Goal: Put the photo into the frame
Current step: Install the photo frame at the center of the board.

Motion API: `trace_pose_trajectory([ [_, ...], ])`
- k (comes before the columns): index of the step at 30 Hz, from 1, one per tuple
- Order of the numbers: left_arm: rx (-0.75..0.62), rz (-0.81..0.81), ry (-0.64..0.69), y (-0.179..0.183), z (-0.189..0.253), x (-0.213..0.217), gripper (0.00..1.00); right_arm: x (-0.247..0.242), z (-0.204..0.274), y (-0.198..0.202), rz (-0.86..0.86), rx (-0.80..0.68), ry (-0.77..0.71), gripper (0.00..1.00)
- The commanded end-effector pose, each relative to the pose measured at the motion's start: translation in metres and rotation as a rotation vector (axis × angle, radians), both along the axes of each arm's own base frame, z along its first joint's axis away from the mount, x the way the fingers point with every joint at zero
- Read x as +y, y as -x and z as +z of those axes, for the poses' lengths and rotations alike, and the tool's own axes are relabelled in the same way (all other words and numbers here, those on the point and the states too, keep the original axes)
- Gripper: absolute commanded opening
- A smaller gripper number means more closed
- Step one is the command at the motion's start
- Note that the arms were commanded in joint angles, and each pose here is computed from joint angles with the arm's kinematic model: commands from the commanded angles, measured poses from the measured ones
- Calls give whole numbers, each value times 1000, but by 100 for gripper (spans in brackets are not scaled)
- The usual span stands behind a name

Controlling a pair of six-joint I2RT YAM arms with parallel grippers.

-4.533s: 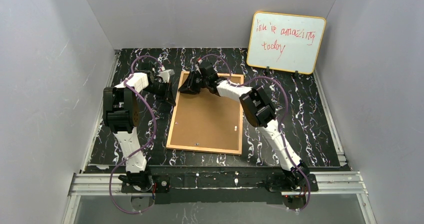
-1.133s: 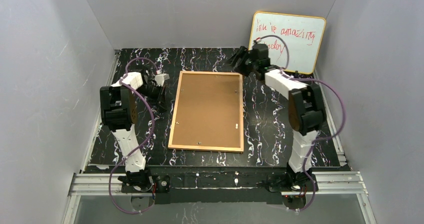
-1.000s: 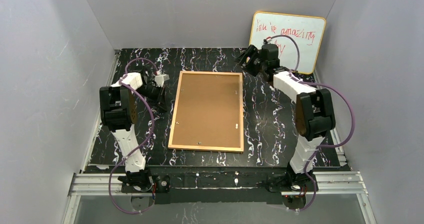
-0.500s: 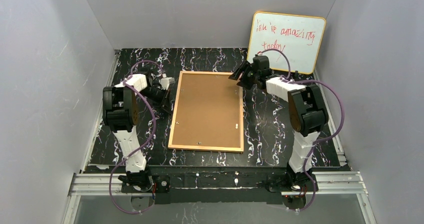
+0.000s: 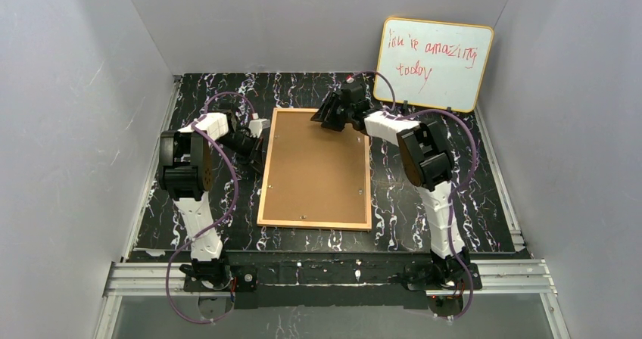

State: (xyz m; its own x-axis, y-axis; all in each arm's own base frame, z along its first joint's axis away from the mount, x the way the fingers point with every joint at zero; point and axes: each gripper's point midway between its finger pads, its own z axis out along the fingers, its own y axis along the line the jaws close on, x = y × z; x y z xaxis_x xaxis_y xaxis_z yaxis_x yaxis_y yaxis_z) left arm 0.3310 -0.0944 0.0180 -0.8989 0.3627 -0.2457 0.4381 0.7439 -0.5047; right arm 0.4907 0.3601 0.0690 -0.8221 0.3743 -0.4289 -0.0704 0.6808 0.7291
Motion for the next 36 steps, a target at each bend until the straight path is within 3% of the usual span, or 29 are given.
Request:
trace_pose_trajectory([
  [1,41,-34,-45,17,-15,2,0,0,5,-21,-39,-18,-1,58],
  [26,42,-31,-38,18,-16,1,0,-32,-17,-62,-231,-102,174,49],
  [36,41,-33,-44,20,-17,2,0,-27,-12,-68,-228,-122,154,48],
])
